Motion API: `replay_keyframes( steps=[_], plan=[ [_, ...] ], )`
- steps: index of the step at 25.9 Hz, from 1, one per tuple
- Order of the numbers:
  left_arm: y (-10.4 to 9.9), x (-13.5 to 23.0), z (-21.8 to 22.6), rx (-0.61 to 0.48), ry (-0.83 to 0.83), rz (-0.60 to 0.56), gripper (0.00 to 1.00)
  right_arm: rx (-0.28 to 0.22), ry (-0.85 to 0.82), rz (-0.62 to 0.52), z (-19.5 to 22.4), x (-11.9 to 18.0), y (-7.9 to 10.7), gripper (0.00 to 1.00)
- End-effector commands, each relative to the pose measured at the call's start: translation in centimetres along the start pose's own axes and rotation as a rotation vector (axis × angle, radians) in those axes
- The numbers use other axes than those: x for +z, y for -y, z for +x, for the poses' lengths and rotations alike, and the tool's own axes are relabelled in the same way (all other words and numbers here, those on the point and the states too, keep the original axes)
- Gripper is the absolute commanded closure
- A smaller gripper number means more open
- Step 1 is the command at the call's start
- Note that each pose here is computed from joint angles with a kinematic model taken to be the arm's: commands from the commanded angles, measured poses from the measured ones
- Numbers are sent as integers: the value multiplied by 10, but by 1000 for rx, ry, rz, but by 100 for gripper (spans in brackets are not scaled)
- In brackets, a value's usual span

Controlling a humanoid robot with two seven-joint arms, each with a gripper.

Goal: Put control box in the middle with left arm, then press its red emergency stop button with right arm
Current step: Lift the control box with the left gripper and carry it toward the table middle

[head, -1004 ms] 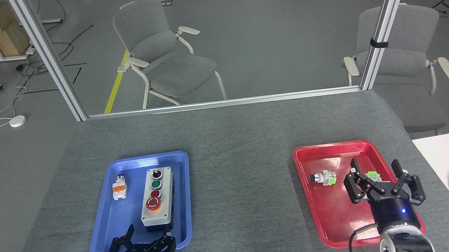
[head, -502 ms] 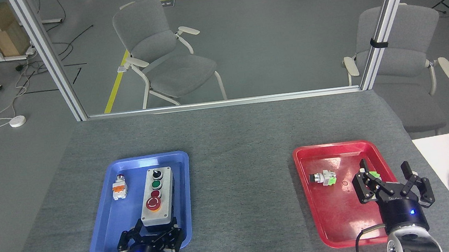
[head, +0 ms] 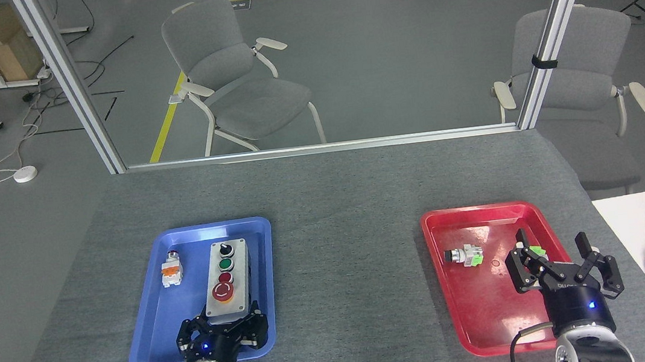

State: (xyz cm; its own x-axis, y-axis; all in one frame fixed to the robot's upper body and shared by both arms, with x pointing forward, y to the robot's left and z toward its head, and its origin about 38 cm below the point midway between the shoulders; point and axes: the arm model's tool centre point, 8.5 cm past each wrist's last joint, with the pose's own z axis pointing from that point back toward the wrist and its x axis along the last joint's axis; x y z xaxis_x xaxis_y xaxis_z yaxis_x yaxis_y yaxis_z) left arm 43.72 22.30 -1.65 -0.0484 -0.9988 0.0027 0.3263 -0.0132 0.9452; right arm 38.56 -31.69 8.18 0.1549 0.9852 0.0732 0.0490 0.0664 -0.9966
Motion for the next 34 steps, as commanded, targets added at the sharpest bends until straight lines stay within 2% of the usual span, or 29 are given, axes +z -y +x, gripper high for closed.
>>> replay_keyframes(
  steps=[1, 10, 12, 14, 17, 19, 22, 24, 28, 31, 32, 34],
  plan=[
    [-4, -7, -1, 0, -4, -1, 1, -3, -1, -7, 1, 0, 1, 1],
    [-14, -12, -1, -7, 5, 23, 2, 0, 3, -2, 1, -1, -1, 1],
    [-15, -13, -2, -7, 4, 22, 8, 1, 3, 0, 1, -1, -1, 1],
    [-13, -14, -2, -7, 8, 16, 21, 1, 3, 0, 1, -1, -1, 1],
    [-16, -15, -3, -11, 13, 20, 48, 1, 3, 0, 1, -1, -1, 1],
    [-17, -15, -3, -12, 27, 23, 58, 1, 3, 0, 1, -1, -1, 1],
    [-21, -15, -2, -13, 41, 35, 87, 1, 3, 0, 1, -1, -1, 1],
    [-27, -15, -3, 13, 52, 53, 100, 1, 3, 0, 1, -1, -1, 1],
    [-68, -13, -9, 111, 89, 172, 100, 0, 3, -1, 1, -1, -1, 1],
    [-96, -2, -22, 96, 118, 262, 100, 1, 3, 0, 1, -1, -1, 1],
    [-101, 4, -19, 92, 137, 288, 100, 1, 3, 0, 1, -1, -1, 1],
    [-91, 21, -12, 89, 166, 300, 100, 1, 3, 1, 1, -1, -1, 1]
  ],
)
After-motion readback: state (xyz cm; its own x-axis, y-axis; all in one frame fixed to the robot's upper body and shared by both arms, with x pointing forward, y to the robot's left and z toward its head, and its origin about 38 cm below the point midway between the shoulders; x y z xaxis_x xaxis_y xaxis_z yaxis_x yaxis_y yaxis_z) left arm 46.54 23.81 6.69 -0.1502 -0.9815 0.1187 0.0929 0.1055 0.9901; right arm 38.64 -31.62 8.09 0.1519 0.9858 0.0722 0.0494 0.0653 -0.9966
